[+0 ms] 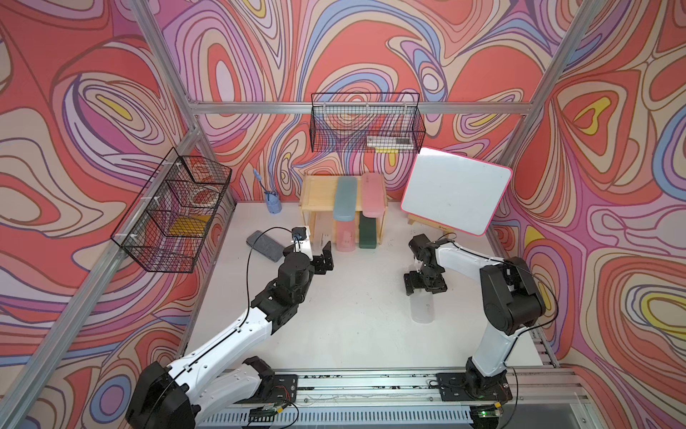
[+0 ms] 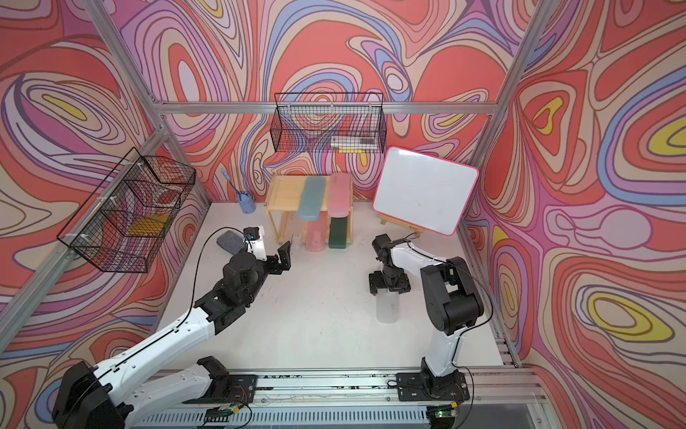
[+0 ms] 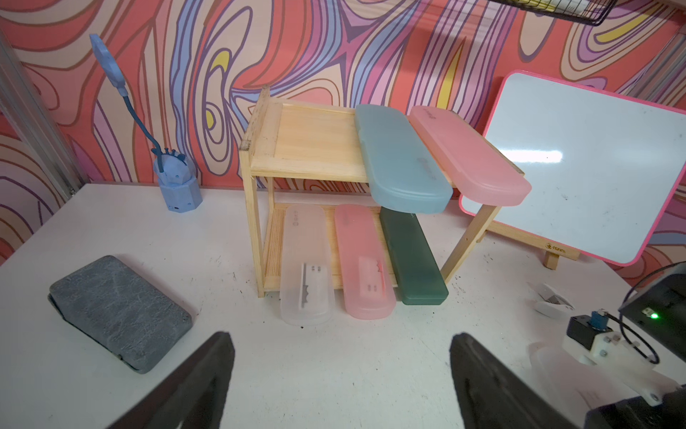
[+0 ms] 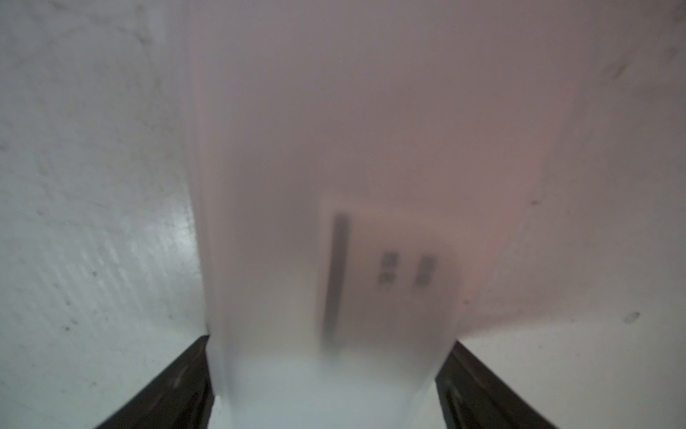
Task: Remove the pencil cases from the shelf
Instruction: Place the pencil case at the center of the board, then pick up the pencil case from the shelf.
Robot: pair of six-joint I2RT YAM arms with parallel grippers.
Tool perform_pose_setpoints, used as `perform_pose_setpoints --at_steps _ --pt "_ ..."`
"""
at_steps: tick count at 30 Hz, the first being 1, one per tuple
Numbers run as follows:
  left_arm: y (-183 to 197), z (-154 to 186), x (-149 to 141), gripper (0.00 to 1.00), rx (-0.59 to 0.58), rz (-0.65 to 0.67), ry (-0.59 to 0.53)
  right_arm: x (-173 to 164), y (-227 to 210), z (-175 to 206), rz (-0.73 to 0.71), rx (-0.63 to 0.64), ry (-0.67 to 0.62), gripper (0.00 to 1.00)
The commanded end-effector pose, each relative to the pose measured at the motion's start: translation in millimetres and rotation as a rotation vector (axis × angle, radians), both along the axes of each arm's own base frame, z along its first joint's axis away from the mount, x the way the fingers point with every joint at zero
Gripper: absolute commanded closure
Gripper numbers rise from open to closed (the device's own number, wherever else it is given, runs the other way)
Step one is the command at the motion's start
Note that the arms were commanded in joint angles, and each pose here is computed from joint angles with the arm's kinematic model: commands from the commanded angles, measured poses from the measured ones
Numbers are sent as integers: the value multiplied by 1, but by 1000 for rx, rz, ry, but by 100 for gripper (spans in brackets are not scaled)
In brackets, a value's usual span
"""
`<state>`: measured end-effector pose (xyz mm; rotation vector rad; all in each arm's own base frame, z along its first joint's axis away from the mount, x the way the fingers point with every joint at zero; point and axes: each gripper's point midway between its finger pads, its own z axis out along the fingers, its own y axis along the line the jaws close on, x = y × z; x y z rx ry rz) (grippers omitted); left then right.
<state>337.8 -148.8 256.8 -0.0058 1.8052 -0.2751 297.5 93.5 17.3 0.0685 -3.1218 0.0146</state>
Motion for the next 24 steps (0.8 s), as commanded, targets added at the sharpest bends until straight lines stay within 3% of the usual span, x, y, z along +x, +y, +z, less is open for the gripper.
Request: perform_pose_setpoints --at_steps 1,5,10,15,21,24 --pt "-10 5 4 6 -69 -49 43 8 -4 -2 4 -15 -26 2" --pt "-20 5 12 3 -154 -96 110 19 -6 22 -10 -23 -96 2" --pt "-43 6 35 1 -369 -211 228 48 0 113 -27 40 -353 2" --pt "-55 13 67 1 -596 -261 217 60 4 177 -35 89 -507 2" --pt "-53 16 100 1 -802 -276 189 58 4 191 -36 100 -538 2" --pt "-49 23 109 1 -836 -259 151 56 4 190 -36 103 -538 2"
